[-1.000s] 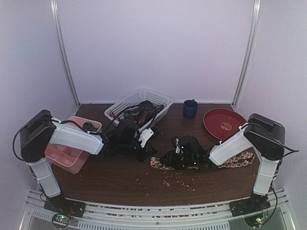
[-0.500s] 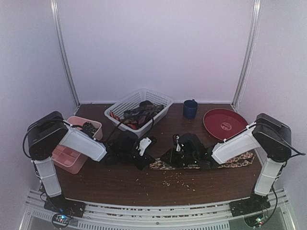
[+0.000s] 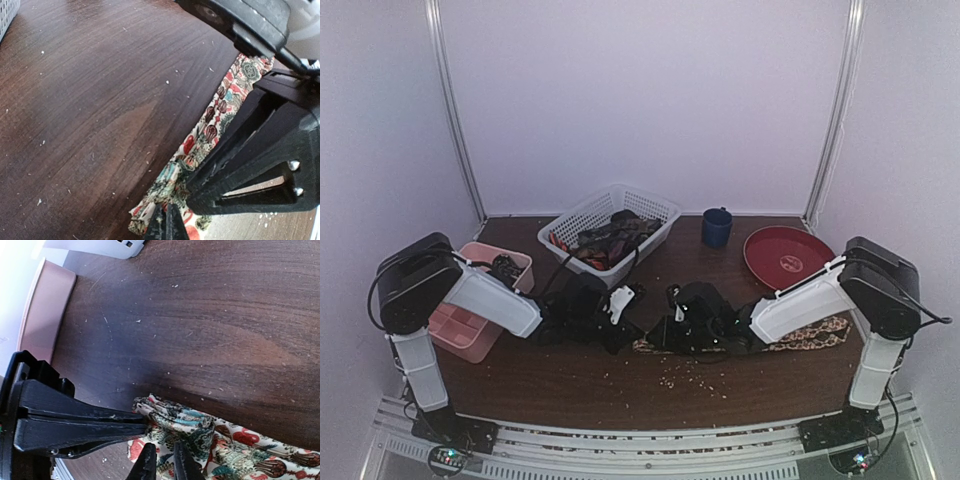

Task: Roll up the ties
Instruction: Fold the tie at the center of the board.

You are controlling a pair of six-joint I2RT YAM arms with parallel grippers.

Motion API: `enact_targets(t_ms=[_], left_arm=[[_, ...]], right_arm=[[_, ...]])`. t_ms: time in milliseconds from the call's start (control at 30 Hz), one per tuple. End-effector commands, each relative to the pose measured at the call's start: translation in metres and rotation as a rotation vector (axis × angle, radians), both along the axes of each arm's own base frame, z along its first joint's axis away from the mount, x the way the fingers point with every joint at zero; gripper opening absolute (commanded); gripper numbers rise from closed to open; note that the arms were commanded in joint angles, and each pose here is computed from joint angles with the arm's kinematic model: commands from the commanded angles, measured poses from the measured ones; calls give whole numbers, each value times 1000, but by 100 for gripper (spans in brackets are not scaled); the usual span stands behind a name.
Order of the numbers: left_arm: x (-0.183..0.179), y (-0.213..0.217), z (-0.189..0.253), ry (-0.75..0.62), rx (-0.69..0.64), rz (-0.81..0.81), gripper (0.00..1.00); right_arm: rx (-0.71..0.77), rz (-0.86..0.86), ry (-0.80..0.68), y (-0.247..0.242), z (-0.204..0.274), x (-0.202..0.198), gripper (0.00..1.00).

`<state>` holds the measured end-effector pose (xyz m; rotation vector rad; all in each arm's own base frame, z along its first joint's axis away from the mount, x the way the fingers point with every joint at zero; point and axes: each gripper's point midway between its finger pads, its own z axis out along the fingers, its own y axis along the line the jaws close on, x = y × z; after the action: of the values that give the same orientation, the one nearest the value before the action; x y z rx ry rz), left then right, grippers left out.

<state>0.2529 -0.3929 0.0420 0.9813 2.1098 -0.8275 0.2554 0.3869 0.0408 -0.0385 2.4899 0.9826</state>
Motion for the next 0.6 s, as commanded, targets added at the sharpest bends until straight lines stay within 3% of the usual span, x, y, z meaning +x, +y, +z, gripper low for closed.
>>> enact_targets(t_ms=[0,267,567], left_arm=[[3,-1,15,-15,-35,35,0],[15,28,15,-20,34,196,0],[7,37,-7,43,53,216,0]], right_arm=[[-107,-22,-17,-13,-18,2,14],[-72,-20,-27,-11,-12,2,14],[-19,-8,-47,-2,9,5,14]])
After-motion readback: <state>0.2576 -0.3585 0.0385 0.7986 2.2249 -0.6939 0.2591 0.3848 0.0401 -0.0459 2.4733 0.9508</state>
